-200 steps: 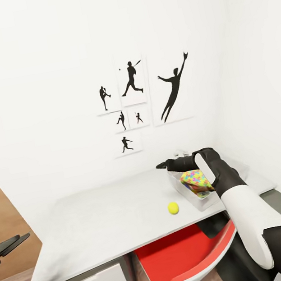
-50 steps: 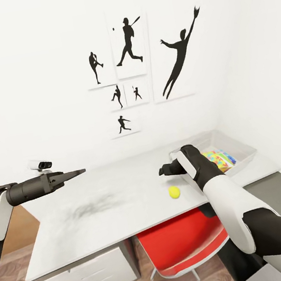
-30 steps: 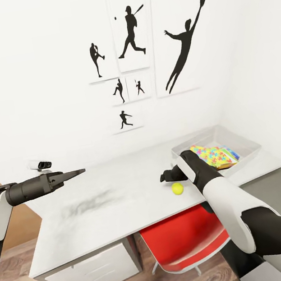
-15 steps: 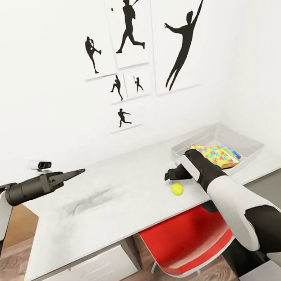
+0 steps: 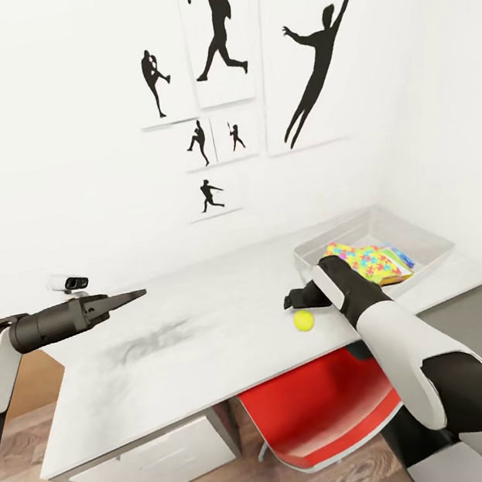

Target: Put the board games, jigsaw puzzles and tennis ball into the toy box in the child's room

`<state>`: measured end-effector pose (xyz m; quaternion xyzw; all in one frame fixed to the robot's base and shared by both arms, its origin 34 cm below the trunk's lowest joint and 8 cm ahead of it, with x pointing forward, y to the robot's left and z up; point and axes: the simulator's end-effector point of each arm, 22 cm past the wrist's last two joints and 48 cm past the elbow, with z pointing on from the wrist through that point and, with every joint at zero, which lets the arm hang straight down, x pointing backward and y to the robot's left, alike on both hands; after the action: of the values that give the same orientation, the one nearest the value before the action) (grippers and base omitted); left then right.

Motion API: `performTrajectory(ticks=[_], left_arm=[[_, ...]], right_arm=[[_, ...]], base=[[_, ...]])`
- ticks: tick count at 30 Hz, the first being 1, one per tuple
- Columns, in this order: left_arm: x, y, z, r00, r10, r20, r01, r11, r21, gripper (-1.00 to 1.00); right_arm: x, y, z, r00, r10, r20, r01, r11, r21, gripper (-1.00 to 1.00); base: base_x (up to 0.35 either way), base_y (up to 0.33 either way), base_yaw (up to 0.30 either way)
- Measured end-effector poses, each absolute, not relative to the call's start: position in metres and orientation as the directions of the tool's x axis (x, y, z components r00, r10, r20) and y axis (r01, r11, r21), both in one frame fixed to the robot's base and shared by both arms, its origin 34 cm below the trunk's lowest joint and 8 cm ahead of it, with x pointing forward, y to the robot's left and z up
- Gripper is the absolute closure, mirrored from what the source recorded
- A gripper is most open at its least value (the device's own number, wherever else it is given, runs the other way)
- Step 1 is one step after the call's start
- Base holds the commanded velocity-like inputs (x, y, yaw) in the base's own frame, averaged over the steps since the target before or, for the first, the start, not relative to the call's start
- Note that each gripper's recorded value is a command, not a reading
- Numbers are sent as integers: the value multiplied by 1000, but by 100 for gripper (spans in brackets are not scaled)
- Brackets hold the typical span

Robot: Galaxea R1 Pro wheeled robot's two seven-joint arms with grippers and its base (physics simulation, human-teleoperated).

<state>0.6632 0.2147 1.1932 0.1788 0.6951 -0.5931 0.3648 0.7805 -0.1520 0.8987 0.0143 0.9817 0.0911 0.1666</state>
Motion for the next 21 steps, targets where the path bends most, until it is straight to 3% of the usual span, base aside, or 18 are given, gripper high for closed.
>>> performTrajectory(ticks=[21], left_arm=[[670, 215, 1174, -694, -183, -696, 657, 235, -716, -100]], right_arm=[[778, -153, 877, -953, 60, -296, 5, 983, 183, -100]], base=[[41, 9, 0]])
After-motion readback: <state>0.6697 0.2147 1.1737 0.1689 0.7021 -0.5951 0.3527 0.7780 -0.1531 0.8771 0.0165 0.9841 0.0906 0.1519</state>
